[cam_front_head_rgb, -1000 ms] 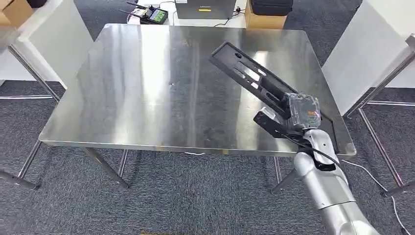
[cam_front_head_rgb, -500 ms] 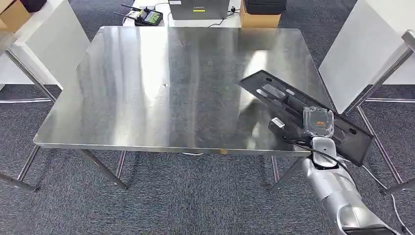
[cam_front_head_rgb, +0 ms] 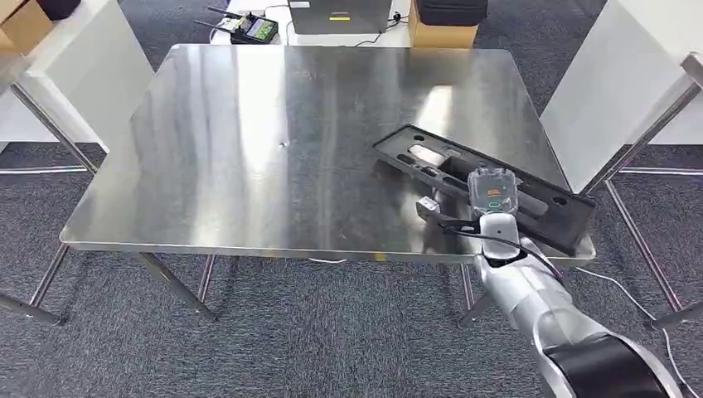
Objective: Take the parts from the cabinet and place them on the table.
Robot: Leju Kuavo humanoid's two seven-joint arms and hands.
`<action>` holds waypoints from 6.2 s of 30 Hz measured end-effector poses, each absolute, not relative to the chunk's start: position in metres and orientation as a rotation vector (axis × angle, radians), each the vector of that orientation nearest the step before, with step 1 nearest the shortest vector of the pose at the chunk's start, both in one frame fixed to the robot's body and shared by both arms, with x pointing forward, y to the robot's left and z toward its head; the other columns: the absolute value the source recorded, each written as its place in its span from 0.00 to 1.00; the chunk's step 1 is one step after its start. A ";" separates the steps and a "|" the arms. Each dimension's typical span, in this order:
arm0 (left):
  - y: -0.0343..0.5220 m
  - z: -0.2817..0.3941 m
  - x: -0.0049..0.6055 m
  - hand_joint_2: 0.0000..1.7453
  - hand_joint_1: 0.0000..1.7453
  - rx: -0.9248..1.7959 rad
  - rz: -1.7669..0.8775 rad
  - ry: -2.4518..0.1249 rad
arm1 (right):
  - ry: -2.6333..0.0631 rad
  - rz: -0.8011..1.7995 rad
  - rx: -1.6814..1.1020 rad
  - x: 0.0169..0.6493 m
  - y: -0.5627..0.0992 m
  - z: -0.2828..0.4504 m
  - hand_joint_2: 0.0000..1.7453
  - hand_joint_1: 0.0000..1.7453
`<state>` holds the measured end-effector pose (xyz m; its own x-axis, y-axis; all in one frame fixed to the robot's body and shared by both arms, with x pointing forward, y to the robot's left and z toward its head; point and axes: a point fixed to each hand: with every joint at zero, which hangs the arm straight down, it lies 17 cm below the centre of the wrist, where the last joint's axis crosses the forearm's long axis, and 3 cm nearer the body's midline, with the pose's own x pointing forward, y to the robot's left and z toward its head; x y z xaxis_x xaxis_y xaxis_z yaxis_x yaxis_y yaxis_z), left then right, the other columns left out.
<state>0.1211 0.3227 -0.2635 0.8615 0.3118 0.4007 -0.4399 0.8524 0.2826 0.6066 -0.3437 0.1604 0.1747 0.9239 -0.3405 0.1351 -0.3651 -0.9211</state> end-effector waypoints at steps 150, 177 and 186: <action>0.302 -0.269 0.053 0.00 0.00 0.462 0.839 -0.106 | -1.965 0.347 -0.046 0.405 -0.070 0.116 0.00 0.00; 0.289 -0.270 0.062 0.00 0.00 0.408 0.930 -0.153 | -1.644 0.450 -0.112 0.418 -0.100 0.005 0.00 0.00; 0.294 -0.269 0.056 0.00 0.00 0.441 0.857 -0.112 | -0.867 0.287 -0.195 0.322 -0.206 -0.178 0.00 0.00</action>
